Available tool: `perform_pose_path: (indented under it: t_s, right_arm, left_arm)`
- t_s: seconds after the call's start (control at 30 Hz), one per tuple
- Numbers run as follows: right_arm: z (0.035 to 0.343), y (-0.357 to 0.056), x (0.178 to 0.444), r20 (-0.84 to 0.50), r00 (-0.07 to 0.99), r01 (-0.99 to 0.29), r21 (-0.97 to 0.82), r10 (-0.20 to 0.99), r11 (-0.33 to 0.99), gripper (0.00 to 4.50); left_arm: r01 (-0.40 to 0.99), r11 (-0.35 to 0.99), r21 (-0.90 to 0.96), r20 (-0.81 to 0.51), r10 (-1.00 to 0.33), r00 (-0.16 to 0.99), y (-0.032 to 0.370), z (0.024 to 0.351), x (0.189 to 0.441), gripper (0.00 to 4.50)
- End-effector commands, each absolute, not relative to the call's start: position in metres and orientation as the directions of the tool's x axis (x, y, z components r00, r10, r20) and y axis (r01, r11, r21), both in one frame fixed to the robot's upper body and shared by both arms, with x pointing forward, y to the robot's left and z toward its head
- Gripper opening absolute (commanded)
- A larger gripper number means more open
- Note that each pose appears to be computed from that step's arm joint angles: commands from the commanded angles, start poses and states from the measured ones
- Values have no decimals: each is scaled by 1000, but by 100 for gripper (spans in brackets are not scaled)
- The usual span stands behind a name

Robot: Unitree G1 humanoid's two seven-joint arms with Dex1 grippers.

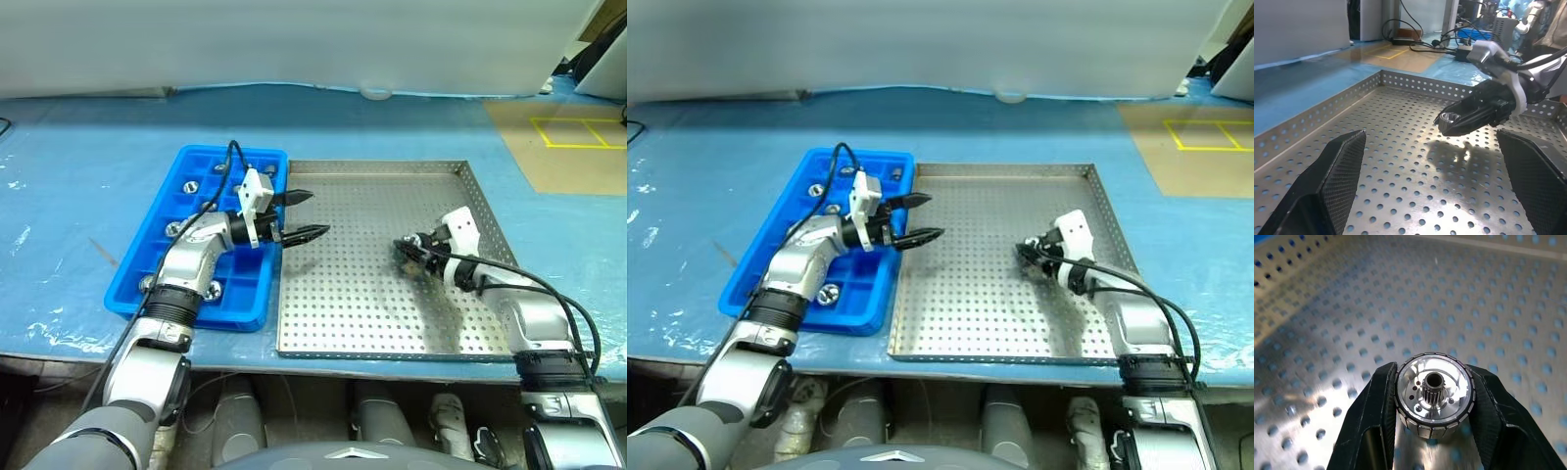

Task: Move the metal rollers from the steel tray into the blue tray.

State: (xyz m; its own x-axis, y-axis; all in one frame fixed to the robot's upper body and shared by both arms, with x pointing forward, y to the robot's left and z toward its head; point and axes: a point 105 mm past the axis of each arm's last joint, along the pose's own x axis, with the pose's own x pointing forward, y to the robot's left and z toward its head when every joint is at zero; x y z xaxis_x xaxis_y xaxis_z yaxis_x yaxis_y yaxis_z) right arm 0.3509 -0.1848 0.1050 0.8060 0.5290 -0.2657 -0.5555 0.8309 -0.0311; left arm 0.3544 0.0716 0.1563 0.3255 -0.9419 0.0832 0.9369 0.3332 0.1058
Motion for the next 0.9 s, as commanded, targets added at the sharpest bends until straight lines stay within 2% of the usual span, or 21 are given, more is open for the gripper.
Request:
perform_pose_path:
  t_s: [0.03, 0.2, 0.33, 0.47, 0.7, 0.9]
  right_arm:
    - [148, -144, 359, -129, 729, -684, -78, 673, 726, 166]
    - [170, -86, 367, -93, 530, -847, -110, 843, 521, 166]
    - [175, -46, 370, -104, 371, -925, -133, 923, 357, 166]
    - [169, -13, 362, -149, 202, -972, -149, 968, 180, 166]
    - [137, 0, 361, -291, 134, -980, -179, 947, 83, 166]
    - [130, -6, 357, -313, 107, -985, -165, 944, 57, 166]
  left_arm:
    - [908, 393, 144, 119, -918, 379, 89, 170, 352, 450]
    - [854, 498, 153, 110, -867, 486, 118, 167, 341, 450]
    - [789, 591, 166, 101, -806, 583, 146, 167, 330, 450]
    - [731, 661, 170, 87, -748, 657, 169, 166, 316, 450]
    - [692, 705, 158, 74, -707, 703, 176, 162, 302, 450]
    - [698, 700, 148, 59, -711, 701, 173, 157, 302, 450]
